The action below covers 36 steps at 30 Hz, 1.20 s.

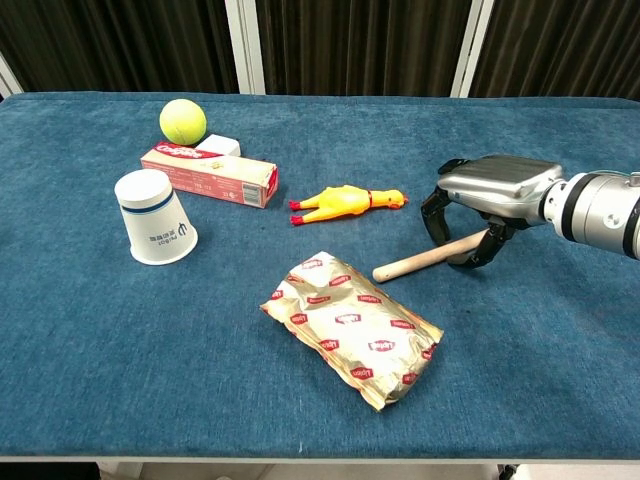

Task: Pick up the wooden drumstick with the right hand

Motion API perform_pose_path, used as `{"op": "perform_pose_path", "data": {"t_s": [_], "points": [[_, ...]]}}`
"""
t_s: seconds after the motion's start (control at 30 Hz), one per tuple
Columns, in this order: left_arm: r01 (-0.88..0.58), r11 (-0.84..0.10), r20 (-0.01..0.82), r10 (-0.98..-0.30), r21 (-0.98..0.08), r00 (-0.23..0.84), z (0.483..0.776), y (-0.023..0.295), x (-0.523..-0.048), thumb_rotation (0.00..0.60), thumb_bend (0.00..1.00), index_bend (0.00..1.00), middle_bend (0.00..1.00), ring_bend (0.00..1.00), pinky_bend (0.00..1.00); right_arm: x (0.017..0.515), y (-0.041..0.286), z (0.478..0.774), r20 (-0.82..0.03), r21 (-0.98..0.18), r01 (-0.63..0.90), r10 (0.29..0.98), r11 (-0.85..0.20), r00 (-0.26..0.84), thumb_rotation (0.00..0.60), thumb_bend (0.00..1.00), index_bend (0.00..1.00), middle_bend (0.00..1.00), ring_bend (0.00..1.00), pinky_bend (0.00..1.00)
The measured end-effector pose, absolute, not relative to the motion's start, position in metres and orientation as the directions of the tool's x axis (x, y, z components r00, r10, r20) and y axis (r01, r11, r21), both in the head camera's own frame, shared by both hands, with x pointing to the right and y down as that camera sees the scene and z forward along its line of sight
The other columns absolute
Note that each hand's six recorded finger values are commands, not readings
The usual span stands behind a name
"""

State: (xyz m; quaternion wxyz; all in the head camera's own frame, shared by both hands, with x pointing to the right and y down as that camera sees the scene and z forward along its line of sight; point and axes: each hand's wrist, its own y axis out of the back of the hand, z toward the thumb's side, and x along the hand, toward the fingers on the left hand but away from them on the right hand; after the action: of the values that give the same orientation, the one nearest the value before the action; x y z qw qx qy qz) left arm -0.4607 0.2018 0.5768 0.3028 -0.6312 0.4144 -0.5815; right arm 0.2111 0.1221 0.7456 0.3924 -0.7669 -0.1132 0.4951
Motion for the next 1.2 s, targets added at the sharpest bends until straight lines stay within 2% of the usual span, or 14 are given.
{"op": "perform_pose_path", "data": {"t_s": [0.23,0.57,0.9,1.2], "points": [[-0.175,-0.473,0.484,-0.875,-0.864,-0.025,0.576,0.202,-0.462,0.600,0.28,0.00,0.00,0.00,0.10,0.206,0.120,0.744,-0.651,-0.730,-0.195,0.577,-0.656,0.494,0.600,0.64,0.68,0.58,0.34,0.00],[-0.179,-0.475,0.487,-0.873,-0.862,-0.027,0.576,0.202,-0.462,0.600,0.28,0.00,0.00,0.00,0.10,0.202,0.119,0.742,-0.643,-0.736,-0.192,0.582,-0.649,0.498,0.600,0.66,0.71,0.59,0.34,0.00],[-0.180,-0.473,0.485,-0.874,-0.863,-0.030,0.575,0.202,-0.463,0.600,0.28,0.00,0.00,0.00,0.10,0.199,0.115,0.735,-0.642,-0.737,-0.188,0.584,-0.649,0.498,0.600,0.68,0.75,0.63,0.39,0.00],[-0.182,-0.472,0.485,-0.874,-0.863,-0.034,0.575,0.203,-0.463,0.600,0.28,0.00,0.00,0.00,0.10,0.187,0.095,0.721,-0.606,-0.762,-0.146,0.614,-0.631,0.506,0.600,0.68,0.77,0.64,0.39,0.00]]}}
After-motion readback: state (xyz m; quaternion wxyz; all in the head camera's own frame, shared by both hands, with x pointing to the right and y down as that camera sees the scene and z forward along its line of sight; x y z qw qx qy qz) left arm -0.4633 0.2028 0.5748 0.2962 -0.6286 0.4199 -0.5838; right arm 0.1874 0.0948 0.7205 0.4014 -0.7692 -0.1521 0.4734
